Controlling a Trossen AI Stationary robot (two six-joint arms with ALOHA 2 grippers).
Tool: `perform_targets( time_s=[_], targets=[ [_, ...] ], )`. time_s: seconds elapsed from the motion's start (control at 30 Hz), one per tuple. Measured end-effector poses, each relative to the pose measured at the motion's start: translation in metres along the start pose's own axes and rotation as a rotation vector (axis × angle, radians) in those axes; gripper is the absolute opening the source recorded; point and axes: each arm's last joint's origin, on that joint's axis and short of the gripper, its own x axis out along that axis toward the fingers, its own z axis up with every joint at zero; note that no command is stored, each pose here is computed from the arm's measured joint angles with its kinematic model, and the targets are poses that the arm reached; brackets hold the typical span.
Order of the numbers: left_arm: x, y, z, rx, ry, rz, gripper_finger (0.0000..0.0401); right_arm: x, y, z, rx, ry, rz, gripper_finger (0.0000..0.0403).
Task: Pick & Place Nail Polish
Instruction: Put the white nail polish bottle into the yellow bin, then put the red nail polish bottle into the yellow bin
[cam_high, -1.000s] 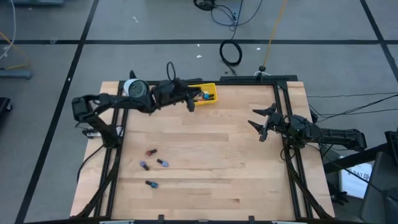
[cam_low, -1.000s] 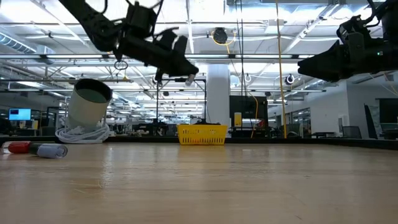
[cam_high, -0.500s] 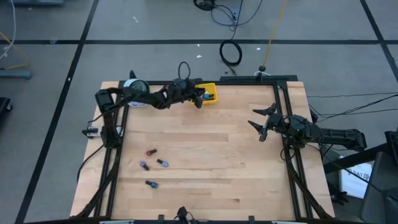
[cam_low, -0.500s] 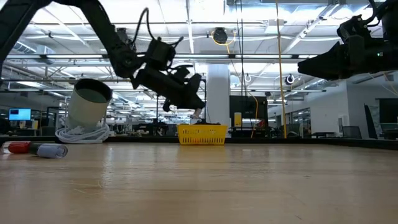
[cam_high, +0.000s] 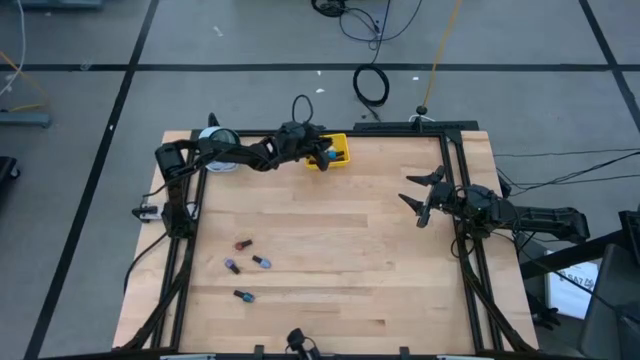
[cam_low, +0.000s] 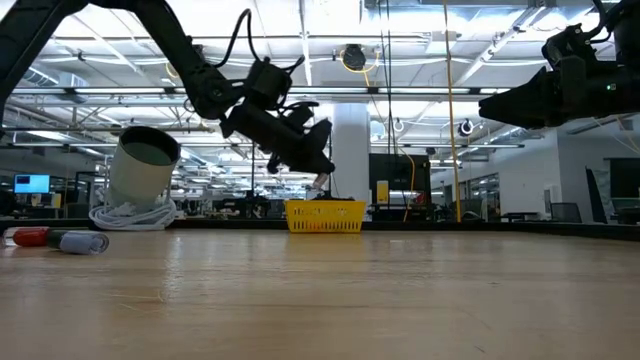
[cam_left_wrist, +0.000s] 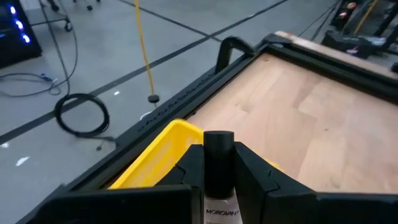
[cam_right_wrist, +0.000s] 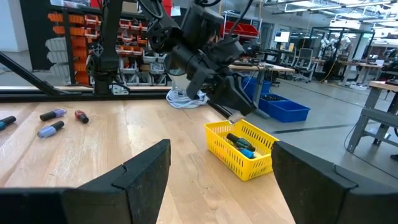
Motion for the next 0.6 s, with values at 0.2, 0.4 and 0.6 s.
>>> perform_targets(
  time_s=[0.2, 0.4, 0.6],
  targets=[
    [0.0, 0.0013, -0.0009, -0.002, 0.005, 0.044, 0.0044, 0.0, 0.0, 0.0, 0.0, 0.0, 0.0, 0.0267],
    [-0.0003, 0.0035, -0.0055, -0.006, 0.047, 0.104, 0.0105, 0.0, 0.0, 0.0, 0.0, 0.001, 0.0, 0.0267],
    [-0.0006, 0.0044, -0.0081, -0.003, 0.074, 0.126, 0.0199, 0.0, 0.0, 0.0, 0.0, 0.0, 0.0, 0.0267]
  ],
)
